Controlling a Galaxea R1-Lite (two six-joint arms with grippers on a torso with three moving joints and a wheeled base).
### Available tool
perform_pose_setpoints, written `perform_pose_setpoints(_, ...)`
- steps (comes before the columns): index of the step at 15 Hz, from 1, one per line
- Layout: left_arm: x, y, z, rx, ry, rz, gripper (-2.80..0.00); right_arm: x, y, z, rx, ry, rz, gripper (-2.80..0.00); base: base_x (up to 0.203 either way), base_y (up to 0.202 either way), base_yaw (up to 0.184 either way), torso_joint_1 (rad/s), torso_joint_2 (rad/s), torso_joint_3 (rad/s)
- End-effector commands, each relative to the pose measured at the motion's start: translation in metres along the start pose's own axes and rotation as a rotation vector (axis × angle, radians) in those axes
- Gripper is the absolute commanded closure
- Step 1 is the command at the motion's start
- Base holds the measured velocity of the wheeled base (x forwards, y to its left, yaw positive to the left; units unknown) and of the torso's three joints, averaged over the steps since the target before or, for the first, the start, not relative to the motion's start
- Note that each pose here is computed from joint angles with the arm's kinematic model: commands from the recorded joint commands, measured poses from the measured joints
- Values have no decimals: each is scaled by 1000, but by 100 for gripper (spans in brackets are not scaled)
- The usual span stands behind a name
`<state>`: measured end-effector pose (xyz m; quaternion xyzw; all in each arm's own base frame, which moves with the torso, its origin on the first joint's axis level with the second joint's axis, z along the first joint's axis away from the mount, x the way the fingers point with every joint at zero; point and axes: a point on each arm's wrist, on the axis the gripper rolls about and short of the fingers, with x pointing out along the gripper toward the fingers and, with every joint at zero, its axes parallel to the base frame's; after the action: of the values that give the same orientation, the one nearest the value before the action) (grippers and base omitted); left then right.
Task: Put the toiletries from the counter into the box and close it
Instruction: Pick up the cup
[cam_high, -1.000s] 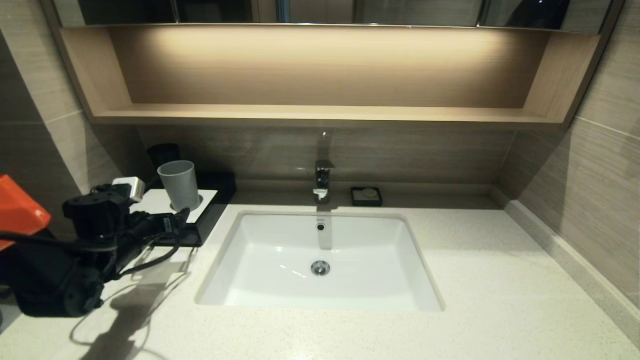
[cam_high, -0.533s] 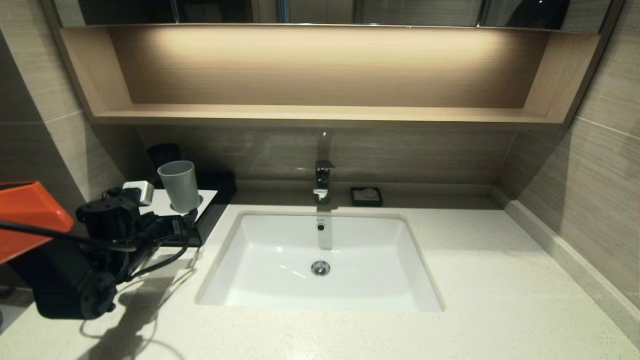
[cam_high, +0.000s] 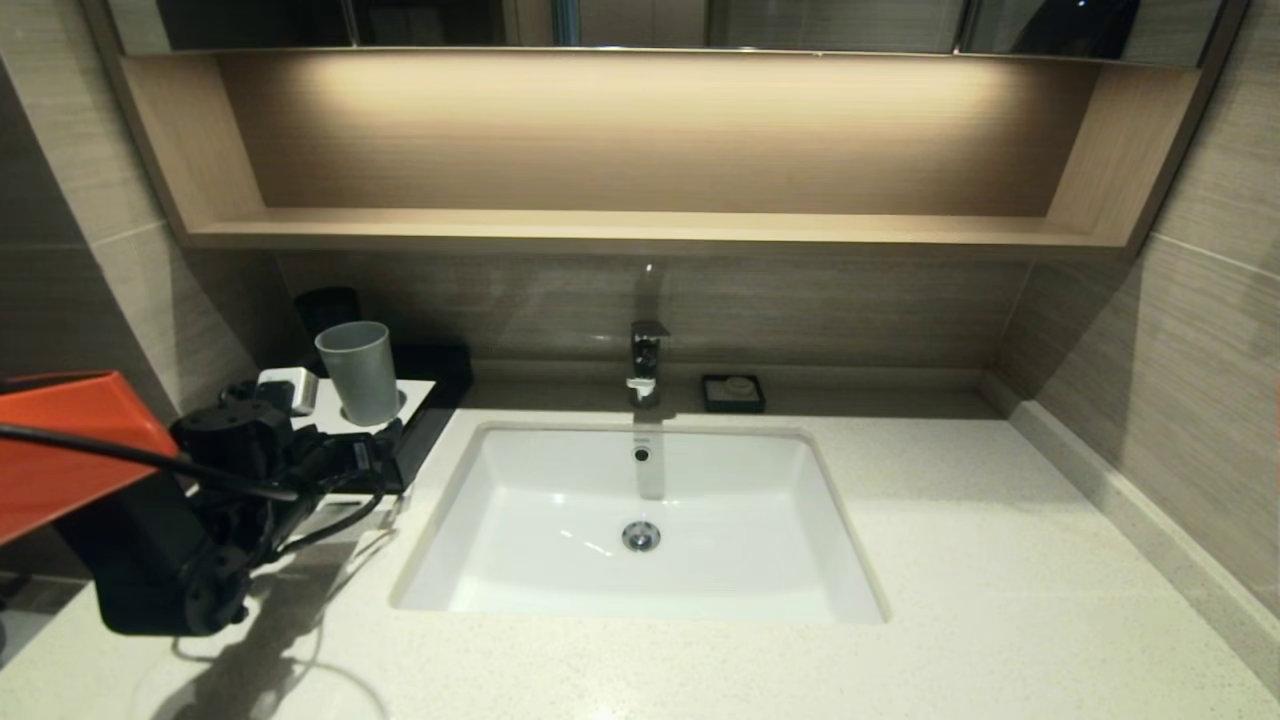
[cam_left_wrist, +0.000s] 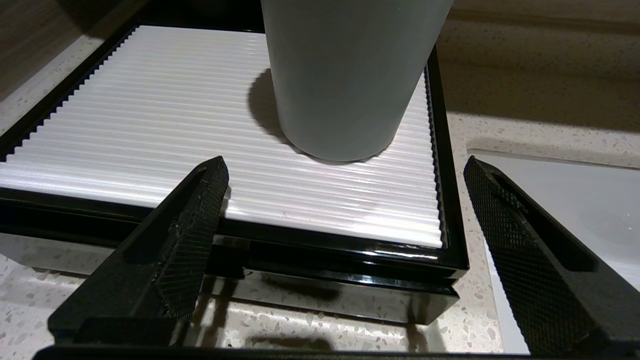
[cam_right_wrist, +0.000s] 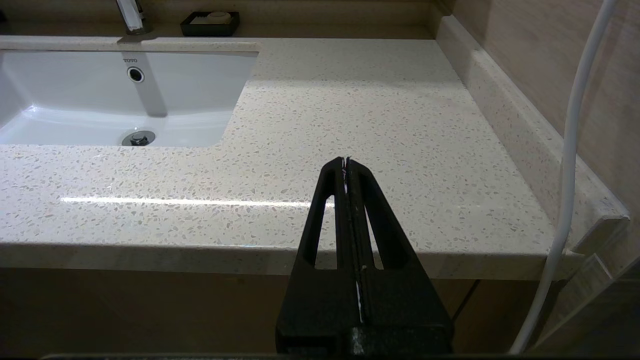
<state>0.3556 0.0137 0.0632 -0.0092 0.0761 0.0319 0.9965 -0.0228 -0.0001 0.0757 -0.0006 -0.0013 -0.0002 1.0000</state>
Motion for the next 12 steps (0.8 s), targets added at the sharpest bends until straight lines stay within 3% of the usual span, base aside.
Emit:
perform_pose_setpoints(1, 4, 0, -2, -1, -9, 0, -280, 0, 0, 0, 0, 0, 0, 0, 0, 0, 0, 0, 0, 0)
perform_pose_setpoints(12, 21, -1, 1, -2, -51, -1, -280, 0, 0, 0, 0, 0, 0, 0, 0, 0, 0, 0, 0, 0)
